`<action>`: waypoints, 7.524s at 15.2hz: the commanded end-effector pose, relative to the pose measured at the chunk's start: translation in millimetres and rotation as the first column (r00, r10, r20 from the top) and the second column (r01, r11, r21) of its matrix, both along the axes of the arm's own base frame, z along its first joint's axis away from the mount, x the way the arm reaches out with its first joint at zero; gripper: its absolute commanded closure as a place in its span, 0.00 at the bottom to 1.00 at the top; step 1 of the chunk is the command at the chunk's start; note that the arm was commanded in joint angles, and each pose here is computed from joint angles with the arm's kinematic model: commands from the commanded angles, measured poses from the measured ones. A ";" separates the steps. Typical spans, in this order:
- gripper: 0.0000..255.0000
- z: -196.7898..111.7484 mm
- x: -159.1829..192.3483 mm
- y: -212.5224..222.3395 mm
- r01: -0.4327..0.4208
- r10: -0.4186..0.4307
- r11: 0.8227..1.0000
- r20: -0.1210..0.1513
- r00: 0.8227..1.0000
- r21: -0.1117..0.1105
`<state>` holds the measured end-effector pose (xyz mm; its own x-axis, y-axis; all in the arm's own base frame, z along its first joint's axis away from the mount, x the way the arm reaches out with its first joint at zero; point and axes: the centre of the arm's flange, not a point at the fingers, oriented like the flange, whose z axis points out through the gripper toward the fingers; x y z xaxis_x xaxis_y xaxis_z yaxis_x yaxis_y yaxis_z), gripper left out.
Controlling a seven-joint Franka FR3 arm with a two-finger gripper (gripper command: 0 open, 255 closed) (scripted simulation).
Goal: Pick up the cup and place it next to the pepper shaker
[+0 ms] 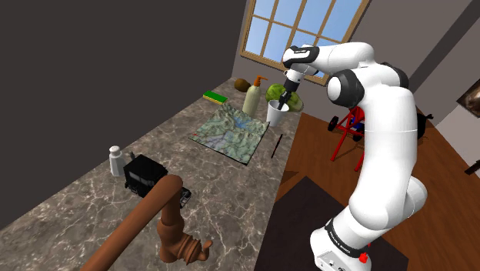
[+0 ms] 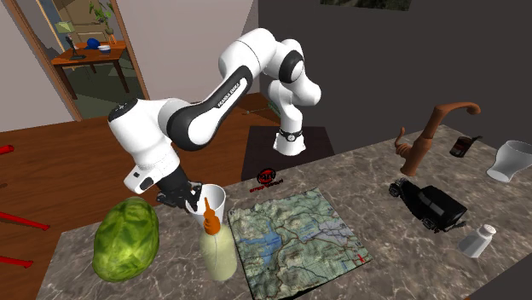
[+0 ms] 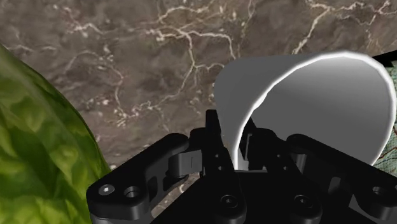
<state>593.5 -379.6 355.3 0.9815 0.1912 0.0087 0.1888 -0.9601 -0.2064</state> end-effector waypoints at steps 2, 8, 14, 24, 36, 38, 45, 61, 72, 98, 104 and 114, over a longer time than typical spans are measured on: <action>1.00 0.0 0.0 0.0 0.000 0.000 1.000 0.000 1.000 0.000; 1.00 5.2 0.0 0.0 0.000 0.000 1.000 0.000 1.000 0.000; 1.00 36.9 0.0 0.0 0.000 0.000 1.000 0.000 1.000 0.000; 1.00 89.7 0.0 0.0 0.000 0.000 1.000 0.000 1.000 0.000; 1.00 153.1 0.0 0.0 0.000 0.000 1.000 0.000 1.000 0.000; 1.00 163.7 0.0 0.0 0.000 0.000 1.000 0.000 1.000 0.000; 1.00 194.1 -0.4 13.2 0.000 0.000 1.000 0.000 1.000 0.000; 1.00 194.7 -5.9 224.3 0.000 0.000 1.000 0.000 1.000 0.000; 1.00 195.2 -9.8 369.5 0.000 0.000 1.000 0.000 1.000 0.000; 1.00 174.9 -17.2 653.6 0.000 0.000 1.000 0.000 1.000 0.000; 1.00 143.2 -17.2 653.6 0.000 0.000 1.000 0.000 1.000 0.000; 1.00 90.4 -17.2 653.6 0.000 0.000 1.000 0.000 1.000 0.000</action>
<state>576.9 273.6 451.5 0.9815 0.1915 0.0079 0.1890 -0.9601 -0.2062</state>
